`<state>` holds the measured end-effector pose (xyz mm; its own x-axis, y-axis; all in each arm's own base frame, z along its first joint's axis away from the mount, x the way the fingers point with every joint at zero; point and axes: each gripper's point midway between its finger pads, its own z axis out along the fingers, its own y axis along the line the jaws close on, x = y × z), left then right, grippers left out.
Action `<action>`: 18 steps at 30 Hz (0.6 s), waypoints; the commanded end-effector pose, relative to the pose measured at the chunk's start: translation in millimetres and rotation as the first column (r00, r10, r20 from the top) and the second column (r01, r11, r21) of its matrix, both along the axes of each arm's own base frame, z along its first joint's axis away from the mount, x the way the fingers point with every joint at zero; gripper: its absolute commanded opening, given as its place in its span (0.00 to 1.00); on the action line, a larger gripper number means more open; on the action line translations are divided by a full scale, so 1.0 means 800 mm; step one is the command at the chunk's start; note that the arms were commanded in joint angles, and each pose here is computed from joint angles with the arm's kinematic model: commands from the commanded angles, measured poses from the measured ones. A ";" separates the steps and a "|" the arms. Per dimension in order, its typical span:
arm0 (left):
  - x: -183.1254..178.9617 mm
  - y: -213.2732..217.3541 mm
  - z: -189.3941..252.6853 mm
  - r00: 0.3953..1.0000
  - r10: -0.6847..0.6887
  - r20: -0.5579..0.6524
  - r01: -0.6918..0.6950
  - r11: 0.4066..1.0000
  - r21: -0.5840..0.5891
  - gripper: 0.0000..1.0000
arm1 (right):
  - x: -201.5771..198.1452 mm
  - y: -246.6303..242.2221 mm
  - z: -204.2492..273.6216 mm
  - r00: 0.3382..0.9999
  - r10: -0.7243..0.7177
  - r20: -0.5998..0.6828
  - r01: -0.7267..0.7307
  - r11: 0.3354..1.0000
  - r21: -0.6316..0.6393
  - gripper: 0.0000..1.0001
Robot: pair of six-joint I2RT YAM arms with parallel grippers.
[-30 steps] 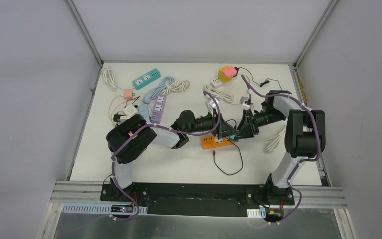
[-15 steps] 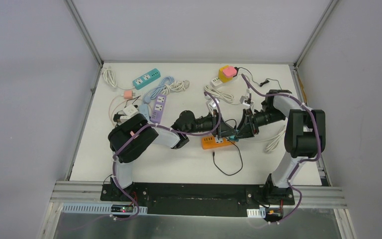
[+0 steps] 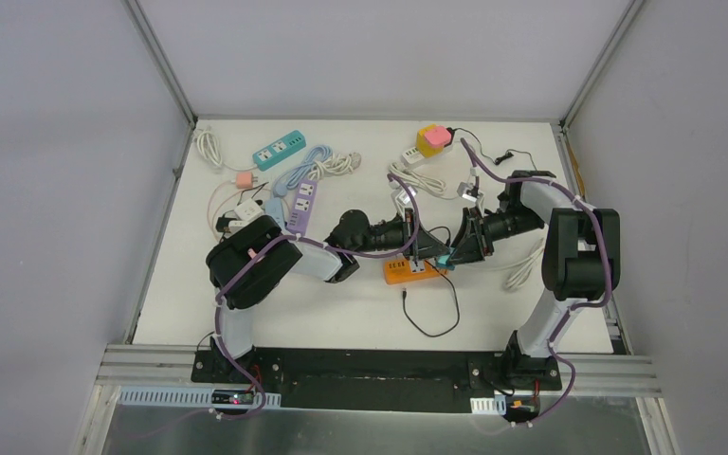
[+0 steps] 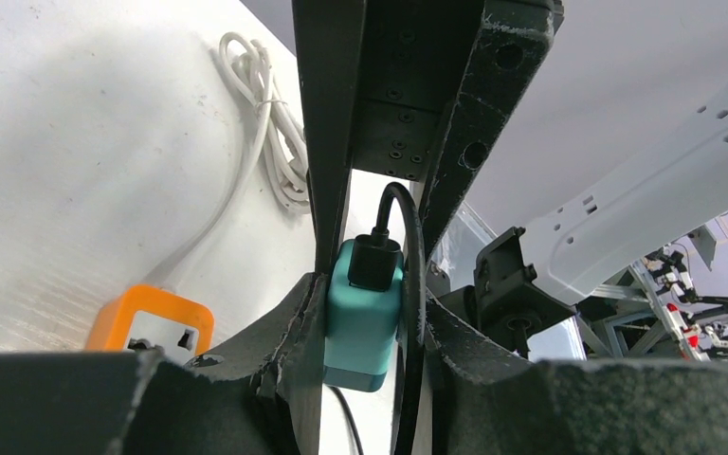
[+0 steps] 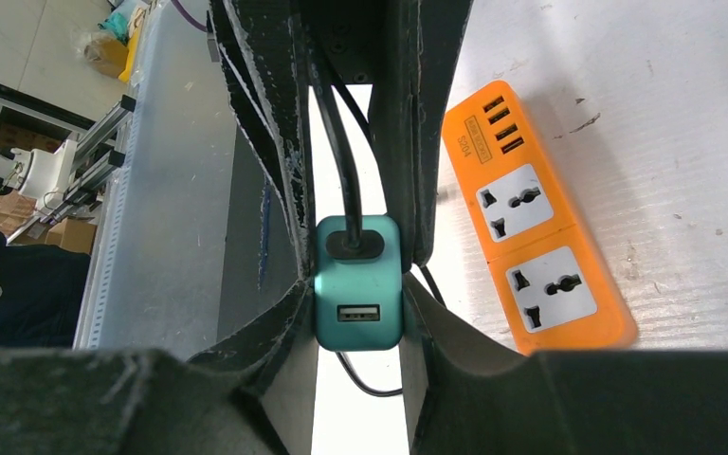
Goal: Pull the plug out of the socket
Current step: Place the plug at the center of the board.
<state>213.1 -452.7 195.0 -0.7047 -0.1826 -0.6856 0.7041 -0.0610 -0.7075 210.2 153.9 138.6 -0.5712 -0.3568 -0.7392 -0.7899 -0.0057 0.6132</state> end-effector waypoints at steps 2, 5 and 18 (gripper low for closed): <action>-0.020 0.004 0.037 0.996 -0.056 0.073 0.063 0.993 -0.101 0.00 | -0.016 0.006 0.036 0.993 -0.020 -0.118 0.025 0.999 0.039 0.15; -0.020 0.006 0.040 0.995 -0.051 0.080 0.059 0.993 -0.106 0.00 | -0.017 0.006 0.036 0.992 -0.020 -0.126 0.025 0.999 0.034 0.42; -0.015 0.039 0.059 0.995 0.017 0.102 -0.006 0.994 -0.113 0.00 | -0.019 -0.008 0.043 0.998 -0.044 -0.045 0.045 0.999 0.029 1.00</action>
<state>201.5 -440.3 192.8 -0.7103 -0.1734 -0.6822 0.7004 -0.0782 -0.7094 213.5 152.1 139.8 -0.5531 -0.3488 -0.7566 -0.8075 0.0008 0.5899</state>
